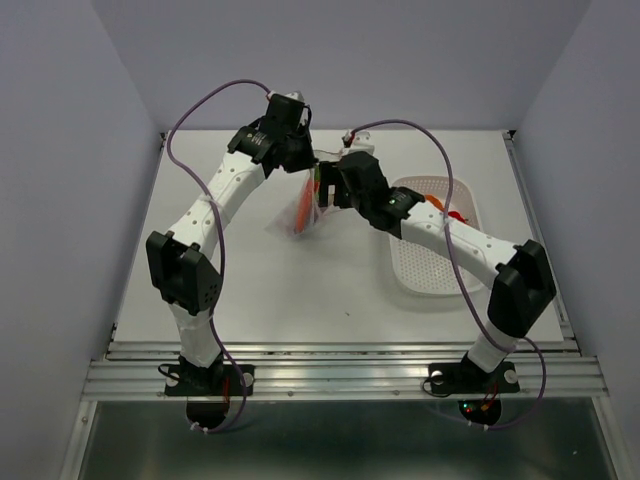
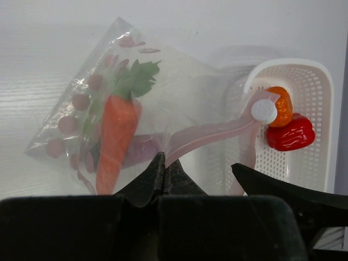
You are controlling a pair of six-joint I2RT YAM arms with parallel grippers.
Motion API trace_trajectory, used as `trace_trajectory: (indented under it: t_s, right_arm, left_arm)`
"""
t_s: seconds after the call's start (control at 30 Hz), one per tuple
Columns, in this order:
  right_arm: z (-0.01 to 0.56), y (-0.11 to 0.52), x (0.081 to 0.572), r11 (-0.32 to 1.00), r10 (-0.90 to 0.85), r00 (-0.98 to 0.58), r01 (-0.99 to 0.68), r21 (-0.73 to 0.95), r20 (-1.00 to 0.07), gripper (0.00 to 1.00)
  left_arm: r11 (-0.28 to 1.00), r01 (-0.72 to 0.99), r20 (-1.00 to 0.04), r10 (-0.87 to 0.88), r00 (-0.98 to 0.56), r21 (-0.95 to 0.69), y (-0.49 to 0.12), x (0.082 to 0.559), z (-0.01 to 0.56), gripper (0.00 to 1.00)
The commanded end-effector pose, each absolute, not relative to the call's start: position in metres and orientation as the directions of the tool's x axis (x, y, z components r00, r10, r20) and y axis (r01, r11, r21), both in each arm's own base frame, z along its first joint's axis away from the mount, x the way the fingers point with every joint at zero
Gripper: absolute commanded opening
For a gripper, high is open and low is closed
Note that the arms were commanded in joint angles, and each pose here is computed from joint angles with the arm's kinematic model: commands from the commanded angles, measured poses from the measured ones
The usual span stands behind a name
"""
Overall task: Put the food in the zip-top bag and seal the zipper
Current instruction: Place the fake vegetable in the zipper food storage bag, then pick up the fake vegetable from the bin.
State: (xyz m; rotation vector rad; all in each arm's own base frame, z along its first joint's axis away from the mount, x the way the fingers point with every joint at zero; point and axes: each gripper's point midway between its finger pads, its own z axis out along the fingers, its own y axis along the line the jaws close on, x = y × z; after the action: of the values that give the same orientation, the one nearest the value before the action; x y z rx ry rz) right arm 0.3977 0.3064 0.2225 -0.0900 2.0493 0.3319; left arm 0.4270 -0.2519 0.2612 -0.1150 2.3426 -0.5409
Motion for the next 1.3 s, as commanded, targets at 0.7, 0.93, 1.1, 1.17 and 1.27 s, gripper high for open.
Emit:
trace_trajectory:
  t_s: [0.7, 0.93, 1.1, 1.17, 1.27]
  right_arm:
    - [0.242, 0.094, 0.406, 0.973, -0.182, -0.479, -0.211, -0.089, -0.859, 1.0]
    - [0.171, 0.063, 0.422, 0.883, -0.469, -0.569, -0.311, -0.352, -0.676, 1.0]
    - [0.143, 0.062, 0.436, 0.847, -0.531, -0.596, -0.362, -0.39, -0.602, 1.0]
    - [0.135, 0.064, 0.441, 0.839, -0.544, -0.597, -0.379, -0.39, -0.59, 1.0]
    - [0.125, 0.067, 0.443, 0.827, -0.563, -0.593, -0.409, -0.387, -0.576, 1.0]
  left_arm:
    - [0.897, 0.129, -0.692, -0.227, -0.685, -0.423, -0.249, 0.426, 0.291, 0.0]
    - [0.904, 0.123, -0.691, -0.219, -0.689, -0.409, -0.246, 0.424, 0.286, 0.0]
    - [0.899, 0.134, -0.685, -0.214, -0.697, -0.417, -0.25, 0.423, 0.283, 0.0]
    - [0.899, 0.137, -0.683, -0.209, -0.7, -0.415, -0.25, 0.424, 0.281, 0.0]
    - [0.903, 0.128, -0.684, -0.211, -0.698, -0.41, -0.249, 0.424, 0.28, 0.0]
